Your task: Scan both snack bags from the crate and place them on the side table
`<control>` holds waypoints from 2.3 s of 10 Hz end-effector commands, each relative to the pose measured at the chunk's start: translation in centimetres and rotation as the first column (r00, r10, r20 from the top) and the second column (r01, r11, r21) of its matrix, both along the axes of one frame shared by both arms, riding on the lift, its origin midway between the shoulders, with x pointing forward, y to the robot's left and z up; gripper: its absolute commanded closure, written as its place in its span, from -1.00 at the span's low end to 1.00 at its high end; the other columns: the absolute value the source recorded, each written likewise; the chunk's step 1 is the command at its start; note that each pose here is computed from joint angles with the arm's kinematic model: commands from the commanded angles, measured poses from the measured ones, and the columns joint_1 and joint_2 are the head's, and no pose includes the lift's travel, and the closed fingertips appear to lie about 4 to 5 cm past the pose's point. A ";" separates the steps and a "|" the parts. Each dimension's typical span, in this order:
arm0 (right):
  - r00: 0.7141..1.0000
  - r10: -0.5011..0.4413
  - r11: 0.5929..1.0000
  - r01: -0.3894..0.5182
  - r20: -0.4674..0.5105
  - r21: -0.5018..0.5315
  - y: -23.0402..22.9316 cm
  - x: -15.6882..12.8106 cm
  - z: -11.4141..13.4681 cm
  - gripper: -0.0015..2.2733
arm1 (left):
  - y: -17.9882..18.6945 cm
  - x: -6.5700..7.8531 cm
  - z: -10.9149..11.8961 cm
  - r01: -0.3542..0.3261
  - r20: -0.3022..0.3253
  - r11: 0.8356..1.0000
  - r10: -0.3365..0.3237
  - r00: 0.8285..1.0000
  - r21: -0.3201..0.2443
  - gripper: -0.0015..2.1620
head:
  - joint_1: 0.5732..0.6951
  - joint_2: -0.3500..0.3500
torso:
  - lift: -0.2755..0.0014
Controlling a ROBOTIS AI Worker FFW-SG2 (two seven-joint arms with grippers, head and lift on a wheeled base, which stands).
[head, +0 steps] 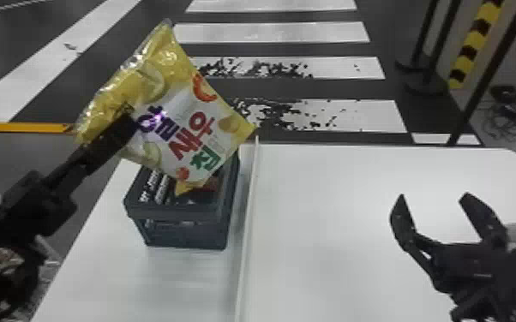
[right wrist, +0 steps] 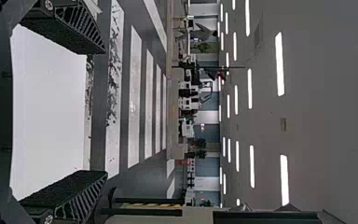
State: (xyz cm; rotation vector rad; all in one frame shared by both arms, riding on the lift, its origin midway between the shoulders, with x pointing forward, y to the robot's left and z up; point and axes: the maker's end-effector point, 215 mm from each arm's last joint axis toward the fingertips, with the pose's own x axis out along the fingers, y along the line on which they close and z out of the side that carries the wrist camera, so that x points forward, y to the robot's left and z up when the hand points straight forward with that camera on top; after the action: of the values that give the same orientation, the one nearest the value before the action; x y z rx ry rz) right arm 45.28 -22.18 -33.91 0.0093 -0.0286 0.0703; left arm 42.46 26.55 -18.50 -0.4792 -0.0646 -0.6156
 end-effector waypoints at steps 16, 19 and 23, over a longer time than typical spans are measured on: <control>0.999 -0.044 0.999 0.044 0.009 0.030 -2.9 -1.1 0.8 -0.94 | -29.9 2.0 -20.8 0.407 -0.348 0.910 -0.408 0.844 -0.080 -0.79 | 1.00 -0.91 | 0.30; 0.999 -0.042 0.999 0.042 0.007 0.031 -2.8 -1.2 0.8 -0.94 | -28.7 2.9 -19.7 0.350 -0.340 0.937 -0.326 0.882 0.012 -0.97 | 1.00 -0.98 | 0.30; 0.999 -0.037 0.999 0.036 0.007 0.033 -2.5 -1.3 0.8 -0.94 | -24.2 4.8 -18.9 0.242 -0.335 0.967 -0.202 0.920 0.079 -0.97 | 1.00 -0.86 | 0.30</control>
State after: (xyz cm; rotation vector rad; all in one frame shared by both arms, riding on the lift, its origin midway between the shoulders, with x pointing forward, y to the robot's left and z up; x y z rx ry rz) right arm 44.01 -24.73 -33.12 0.0413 -0.0375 0.0325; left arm 47.08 1.64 -37.69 -0.4799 0.3507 -0.7651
